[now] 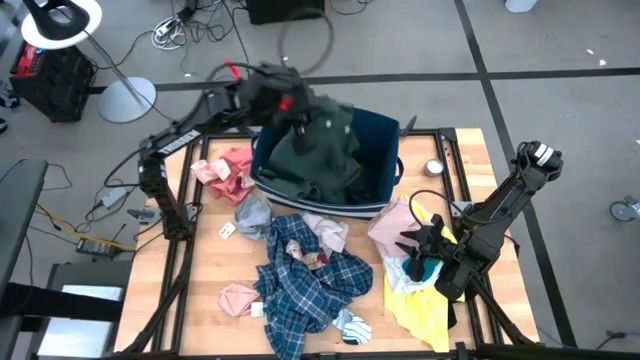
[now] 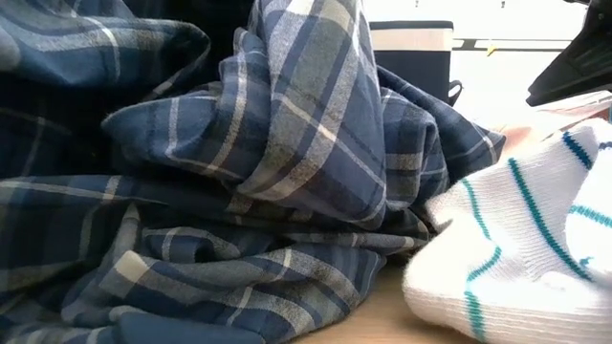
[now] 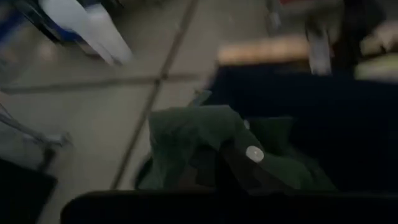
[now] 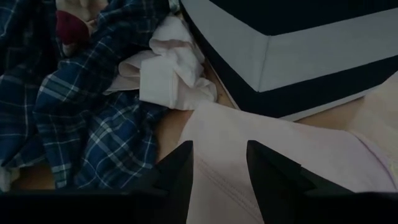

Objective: Sort clothes
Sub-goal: Put the green shirt into the blue bin

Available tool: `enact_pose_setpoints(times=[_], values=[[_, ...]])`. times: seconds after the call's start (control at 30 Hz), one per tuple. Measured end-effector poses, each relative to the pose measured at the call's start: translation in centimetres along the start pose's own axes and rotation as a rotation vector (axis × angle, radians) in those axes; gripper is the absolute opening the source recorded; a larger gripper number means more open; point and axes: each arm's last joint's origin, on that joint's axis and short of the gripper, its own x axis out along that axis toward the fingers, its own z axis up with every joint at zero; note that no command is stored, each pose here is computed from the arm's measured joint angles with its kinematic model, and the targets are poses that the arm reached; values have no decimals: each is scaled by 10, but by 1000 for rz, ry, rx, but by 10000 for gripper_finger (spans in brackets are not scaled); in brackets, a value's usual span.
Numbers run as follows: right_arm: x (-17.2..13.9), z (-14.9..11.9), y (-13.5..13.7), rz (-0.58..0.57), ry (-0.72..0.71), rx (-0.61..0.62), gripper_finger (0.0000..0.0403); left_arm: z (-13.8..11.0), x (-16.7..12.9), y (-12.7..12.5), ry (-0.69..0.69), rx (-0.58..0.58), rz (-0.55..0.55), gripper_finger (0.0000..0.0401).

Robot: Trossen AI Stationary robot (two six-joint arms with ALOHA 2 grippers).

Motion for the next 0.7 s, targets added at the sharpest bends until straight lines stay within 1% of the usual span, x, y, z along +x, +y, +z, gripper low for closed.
enact_pose_setpoints(times=[0.13, 0.23, 0.37, 0.53, 0.7], values=[[0, 0, 0, 0, 0, 3, 151, -16, 36, -11, 168, 22, -68, 1], [0, 0, 0, 2, -1, 6, 151, -27, 65, -20, 266, 30, -117, 1], [0, 0, 0, 2, -1, 7, 151, -42, 105, -32, 352, 21, -167, 1], [0, 0, 0, 2, -1, 7, 151, -65, 154, -41, 458, 21, -191, 1], [0, 0, 0, 2, -1, 6, 151, -87, 187, -42, 532, 1, -234, 2]])
